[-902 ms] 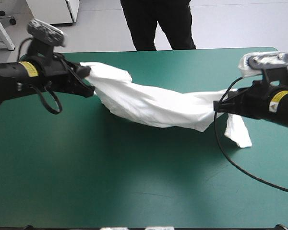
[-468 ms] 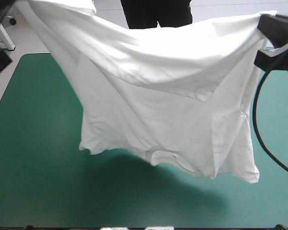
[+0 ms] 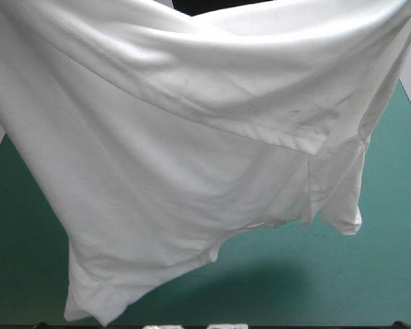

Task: Fold the cloth

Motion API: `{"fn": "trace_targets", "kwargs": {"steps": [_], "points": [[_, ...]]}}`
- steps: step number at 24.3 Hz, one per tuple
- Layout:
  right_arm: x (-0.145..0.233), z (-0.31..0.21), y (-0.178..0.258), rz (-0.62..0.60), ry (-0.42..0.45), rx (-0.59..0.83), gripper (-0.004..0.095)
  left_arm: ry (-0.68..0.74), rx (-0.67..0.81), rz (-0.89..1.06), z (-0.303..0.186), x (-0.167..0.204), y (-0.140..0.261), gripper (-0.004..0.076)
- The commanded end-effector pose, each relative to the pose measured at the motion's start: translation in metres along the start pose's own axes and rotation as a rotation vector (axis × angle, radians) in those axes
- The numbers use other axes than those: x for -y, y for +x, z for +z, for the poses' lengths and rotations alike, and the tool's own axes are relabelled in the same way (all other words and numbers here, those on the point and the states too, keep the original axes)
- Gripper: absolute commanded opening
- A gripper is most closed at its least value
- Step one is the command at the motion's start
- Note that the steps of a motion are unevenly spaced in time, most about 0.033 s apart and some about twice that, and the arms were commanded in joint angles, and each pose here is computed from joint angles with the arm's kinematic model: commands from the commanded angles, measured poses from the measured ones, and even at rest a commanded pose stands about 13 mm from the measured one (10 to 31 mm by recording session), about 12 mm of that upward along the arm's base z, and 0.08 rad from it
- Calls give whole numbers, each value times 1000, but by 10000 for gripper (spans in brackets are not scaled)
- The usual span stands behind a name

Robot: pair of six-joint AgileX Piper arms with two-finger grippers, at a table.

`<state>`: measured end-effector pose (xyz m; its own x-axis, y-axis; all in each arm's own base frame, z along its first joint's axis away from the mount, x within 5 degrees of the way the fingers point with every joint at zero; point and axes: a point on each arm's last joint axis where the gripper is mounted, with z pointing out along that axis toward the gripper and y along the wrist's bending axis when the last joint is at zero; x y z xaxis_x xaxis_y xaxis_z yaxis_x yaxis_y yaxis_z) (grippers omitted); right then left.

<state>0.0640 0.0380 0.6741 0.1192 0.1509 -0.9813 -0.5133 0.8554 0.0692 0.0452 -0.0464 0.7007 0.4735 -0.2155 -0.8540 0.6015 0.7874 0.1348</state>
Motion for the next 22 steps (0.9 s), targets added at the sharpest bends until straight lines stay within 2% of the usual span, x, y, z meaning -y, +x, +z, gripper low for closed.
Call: {"fn": "trace_targets", "kwargs": {"steps": [1, 4, 8, 11, 12, 13, 14, 18, 20, 22], "points": [[4, 13, 3, -22, 37, 2, -15, -25, 12, 6, 10, -5, 5, -9], [12, 41, 16, -48, 104, -68, -15, -45, -58, 17, 32, -12, 27, -9], [24, 86, 32, -113, 200, -82, -17, -139, -118, 103, 66, -30, 62, -9], [37, 126, 44, -225, 319, -48, -17, -208, -91, 186, 94, -44, 86, -9], [45, 149, 49, -258, 373, 10, -17, -253, -29, 251, 112, -52, 99, -9], [49, 157, 50, -275, 392, 43, -17, -268, 20, 278, 119, -55, 102, -9], [55, 175, 52, -320, 391, 128, -17, -280, 110, 295, 134, -58, 112, -9], [66, 190, 51, -354, 386, 246, -17, -296, 173, 340, 149, -63, 127, -9], [78, 195, 57, -284, 379, 211, -17, -294, 130, 352, 158, -66, 144, -9], [99, 213, 84, -212, 412, 46, -17, -296, -31, 337, 175, -79, 186, -9]]}}
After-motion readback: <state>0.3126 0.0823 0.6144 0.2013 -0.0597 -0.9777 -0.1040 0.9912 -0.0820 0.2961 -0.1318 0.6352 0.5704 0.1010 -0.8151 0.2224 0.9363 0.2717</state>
